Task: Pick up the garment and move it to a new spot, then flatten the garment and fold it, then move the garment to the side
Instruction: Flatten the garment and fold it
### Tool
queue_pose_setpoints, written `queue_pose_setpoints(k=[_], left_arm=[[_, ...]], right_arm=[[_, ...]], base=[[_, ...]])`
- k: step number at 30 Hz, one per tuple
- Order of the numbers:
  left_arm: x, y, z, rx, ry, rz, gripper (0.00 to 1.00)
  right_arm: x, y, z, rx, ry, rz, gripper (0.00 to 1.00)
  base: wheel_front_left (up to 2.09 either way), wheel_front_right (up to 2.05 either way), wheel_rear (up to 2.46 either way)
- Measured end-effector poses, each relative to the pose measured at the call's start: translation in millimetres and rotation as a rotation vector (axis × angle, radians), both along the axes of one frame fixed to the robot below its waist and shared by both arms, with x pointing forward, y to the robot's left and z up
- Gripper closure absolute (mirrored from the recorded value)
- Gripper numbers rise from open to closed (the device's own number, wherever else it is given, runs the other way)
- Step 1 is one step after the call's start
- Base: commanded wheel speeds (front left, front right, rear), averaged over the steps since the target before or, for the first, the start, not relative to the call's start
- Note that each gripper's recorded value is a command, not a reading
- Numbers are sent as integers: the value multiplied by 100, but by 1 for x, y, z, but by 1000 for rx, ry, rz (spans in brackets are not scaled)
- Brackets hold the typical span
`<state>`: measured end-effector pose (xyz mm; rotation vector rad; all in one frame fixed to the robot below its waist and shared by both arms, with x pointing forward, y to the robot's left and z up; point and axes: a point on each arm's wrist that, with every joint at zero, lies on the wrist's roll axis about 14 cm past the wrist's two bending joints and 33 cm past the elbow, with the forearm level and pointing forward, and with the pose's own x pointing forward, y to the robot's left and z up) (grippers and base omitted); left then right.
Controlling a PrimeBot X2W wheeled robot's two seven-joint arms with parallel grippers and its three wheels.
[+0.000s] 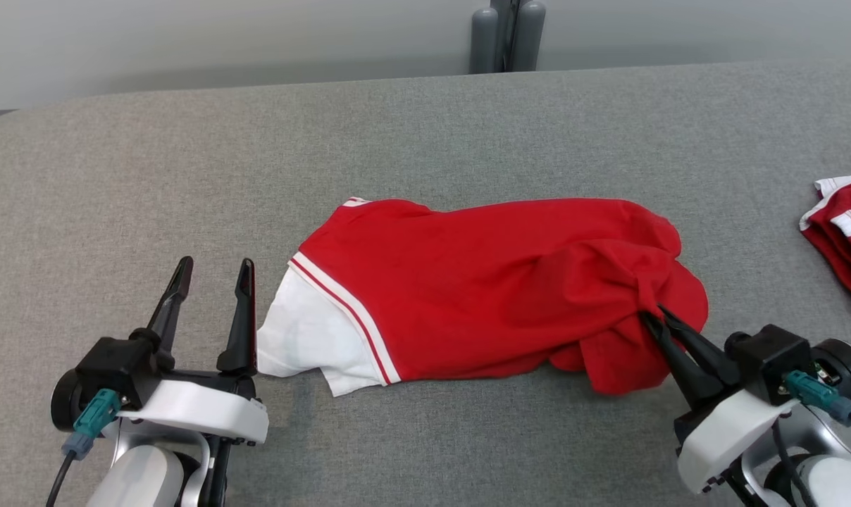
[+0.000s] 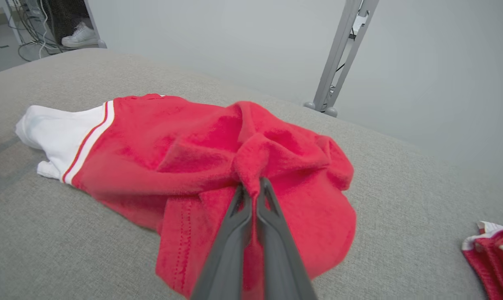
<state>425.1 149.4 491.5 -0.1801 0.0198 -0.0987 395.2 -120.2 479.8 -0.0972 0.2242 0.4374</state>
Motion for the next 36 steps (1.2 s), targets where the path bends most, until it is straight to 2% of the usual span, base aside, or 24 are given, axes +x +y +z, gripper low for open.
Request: queue_pose_setpoints(k=[10, 11, 13, 14, 15, 21, 29, 36], left_arm=[[6, 2, -8, 1, 18, 6, 0], [6, 3, -10, 1, 22, 8, 0], [7, 5, -13, 1, 31, 14, 0], [8, 5, -14, 1, 32, 15, 0], [9, 6, -14, 1, 32, 17, 0], [12, 4, -19, 4, 37, 14, 0], [12, 4, -6, 6, -4, 18, 0], [4, 8, 5, 9, -31, 34, 0]], right_arm=[[37, -10, -31, 69, 47, -78, 100], [42, -11, -34, 80, 48, -87, 95], [51, -13, -40, 109, 50, -109, 45], [55, -15, -42, 120, 49, -123, 13], [60, -17, -44, 130, 42, -136, 0], [75, -43, -50, 175, 11, -235, 0], [63, -85, -36, 214, -67, -370, 0], [46, -87, 12, 222, -229, -385, 0]], base=[[0, 0, 0], [0, 0, 0], [0, 0, 0], [0, 0, 0], [0, 0, 0], [0, 0, 0], [0, 0, 0], [0, 0, 0]])
